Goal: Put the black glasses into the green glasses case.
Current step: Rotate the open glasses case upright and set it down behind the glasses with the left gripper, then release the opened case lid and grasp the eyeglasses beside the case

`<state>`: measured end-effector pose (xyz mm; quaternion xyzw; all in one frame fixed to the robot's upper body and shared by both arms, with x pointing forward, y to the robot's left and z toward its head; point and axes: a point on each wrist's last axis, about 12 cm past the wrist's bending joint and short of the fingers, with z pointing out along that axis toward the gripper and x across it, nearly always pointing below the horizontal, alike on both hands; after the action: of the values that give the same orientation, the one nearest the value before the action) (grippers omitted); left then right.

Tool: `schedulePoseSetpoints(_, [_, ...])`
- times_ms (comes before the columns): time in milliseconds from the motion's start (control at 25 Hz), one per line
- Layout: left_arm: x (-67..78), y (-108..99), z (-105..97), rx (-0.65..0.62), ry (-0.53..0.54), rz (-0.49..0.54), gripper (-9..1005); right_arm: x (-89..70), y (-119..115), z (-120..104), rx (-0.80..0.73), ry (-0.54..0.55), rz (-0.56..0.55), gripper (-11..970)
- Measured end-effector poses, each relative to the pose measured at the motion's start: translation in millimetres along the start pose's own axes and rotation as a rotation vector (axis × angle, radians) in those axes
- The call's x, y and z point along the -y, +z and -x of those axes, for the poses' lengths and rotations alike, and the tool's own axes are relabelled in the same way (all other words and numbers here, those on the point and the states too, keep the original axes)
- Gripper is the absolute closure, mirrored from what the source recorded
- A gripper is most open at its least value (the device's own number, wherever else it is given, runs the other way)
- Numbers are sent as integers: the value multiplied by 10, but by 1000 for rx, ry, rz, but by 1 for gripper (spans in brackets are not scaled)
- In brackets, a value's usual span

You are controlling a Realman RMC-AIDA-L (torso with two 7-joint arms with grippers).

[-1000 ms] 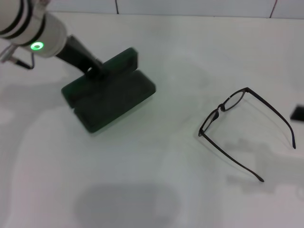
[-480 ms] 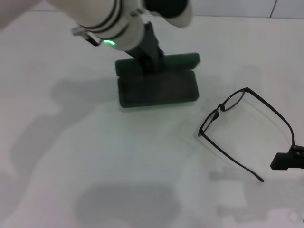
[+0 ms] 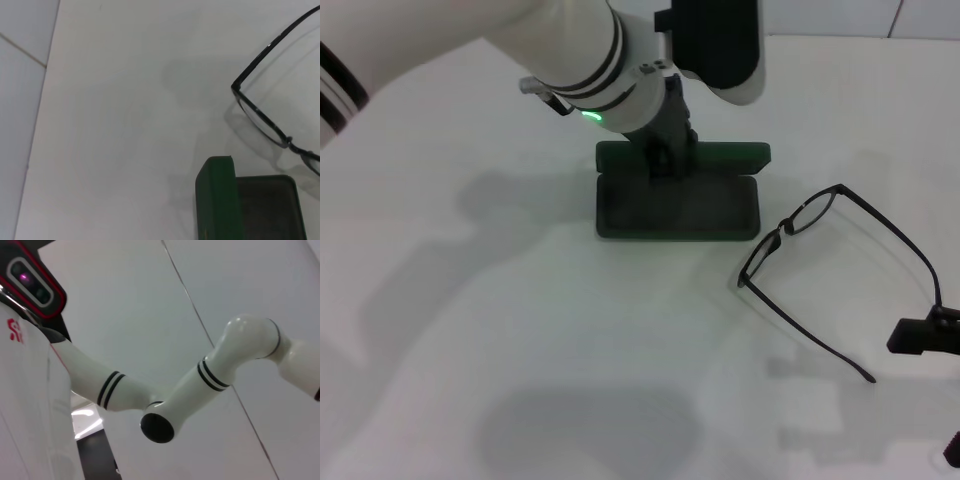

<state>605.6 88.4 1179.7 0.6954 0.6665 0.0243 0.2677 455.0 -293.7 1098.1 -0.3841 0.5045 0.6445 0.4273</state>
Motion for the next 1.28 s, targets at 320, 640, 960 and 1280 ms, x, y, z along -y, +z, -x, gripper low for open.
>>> schedulePoseSetpoints(320, [29,115,-6,-22,40,-1,781,-14,-36,-20,15,-7,-36,135])
schedulePoseSetpoints(640, [12,132,8,-30,32,-11,719,-41,-84,-28,32,-13,-66,142])
schedulePoseSetpoints(960, [7,-137,146,14,4,4,567,54,-146,-6,-18,-29,-138,148])
schedulePoseSetpoints(1280, [91,-805,-304,409,-367,276,510,581,140,466,-253,-132,-46,154])
